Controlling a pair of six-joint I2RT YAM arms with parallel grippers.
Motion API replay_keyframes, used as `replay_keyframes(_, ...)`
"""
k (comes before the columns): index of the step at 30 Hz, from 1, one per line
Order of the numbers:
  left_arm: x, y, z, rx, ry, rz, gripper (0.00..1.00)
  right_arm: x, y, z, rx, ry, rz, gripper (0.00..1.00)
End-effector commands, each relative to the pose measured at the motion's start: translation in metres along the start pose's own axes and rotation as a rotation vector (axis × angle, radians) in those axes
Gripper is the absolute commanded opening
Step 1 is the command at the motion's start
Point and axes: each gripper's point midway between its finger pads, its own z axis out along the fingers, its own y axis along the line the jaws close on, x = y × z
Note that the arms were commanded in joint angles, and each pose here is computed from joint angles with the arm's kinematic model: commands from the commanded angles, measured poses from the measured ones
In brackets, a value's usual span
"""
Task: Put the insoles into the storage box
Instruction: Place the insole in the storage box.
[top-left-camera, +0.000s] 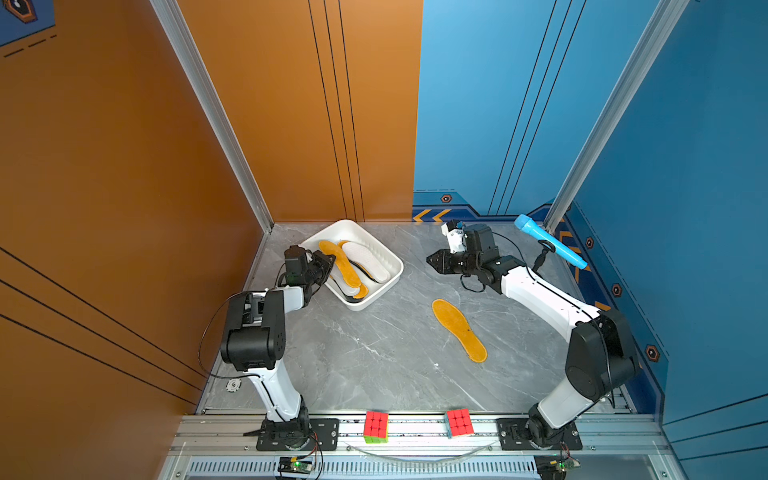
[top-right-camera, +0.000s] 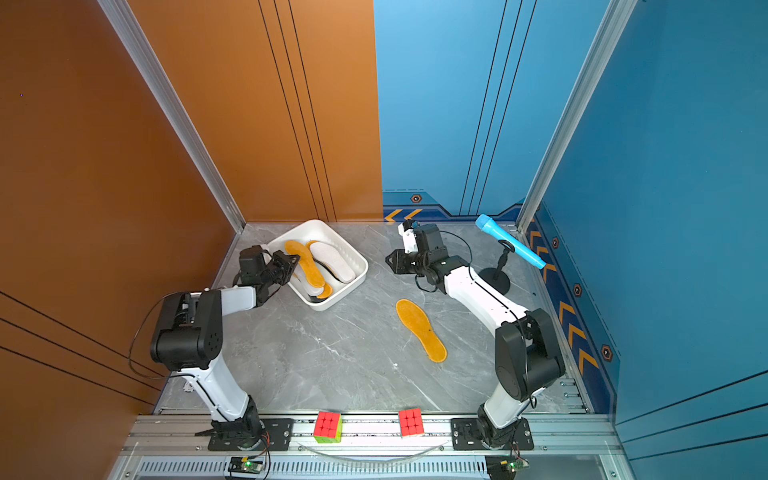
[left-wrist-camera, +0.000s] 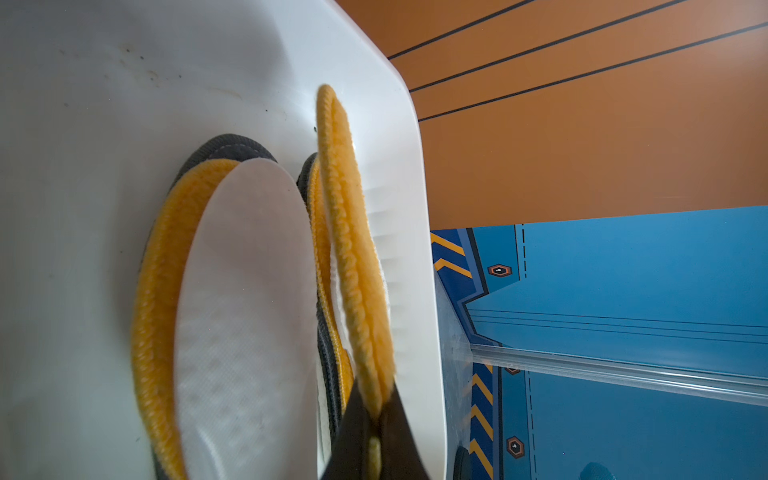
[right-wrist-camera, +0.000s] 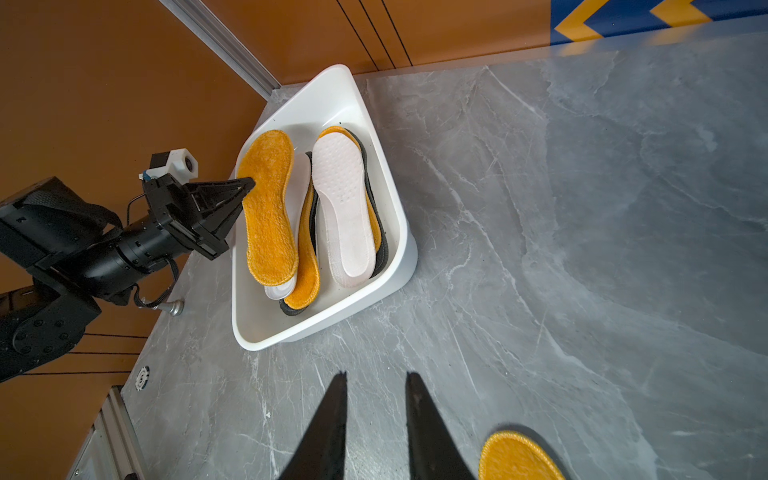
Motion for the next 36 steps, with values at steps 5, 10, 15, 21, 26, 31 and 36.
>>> replay_keyframes(5, 0.006, 0.008, -0.001, -0.048, 0.028, 0.03, 0.0, 0.0, 0.0, -0.001, -0.008, -0.006, 0.01, 0.27)
replay_keyframes(10, 0.007, 0.007, 0.0, -0.067, 0.03, 0.038, 0.0, 0.001, -0.001, -0.001, -0.008, -0.007, 0.012, 0.27)
replay_keyframes(15, 0.007, 0.011, 0.0, -0.081, 0.036, 0.03, 0.0, 0.001, -0.002, -0.002, -0.006, -0.007, 0.013, 0.29)
replay_keyframes(21, 0.005, 0.013, 0.002, -0.093, 0.045, 0.026, 0.03, 0.003, -0.003, -0.001, -0.002, -0.003, 0.016, 0.32)
replay_keyframes(26, 0.003, 0.017, -0.001, -0.11, 0.041, 0.018, 0.09, 0.004, -0.005, 0.0, -0.001, 0.0, 0.023, 0.35)
replay_keyframes(31, 0.0, 0.02, -0.006, -0.139, 0.04, 0.015, 0.14, 0.002, -0.006, 0.0, -0.003, -0.004, 0.028, 0.38)
replay_keyframes(36, -0.001, 0.022, -0.007, -0.155, 0.048, 0.018, 0.22, 0.003, -0.006, 0.0, -0.01, -0.001, 0.031, 0.41)
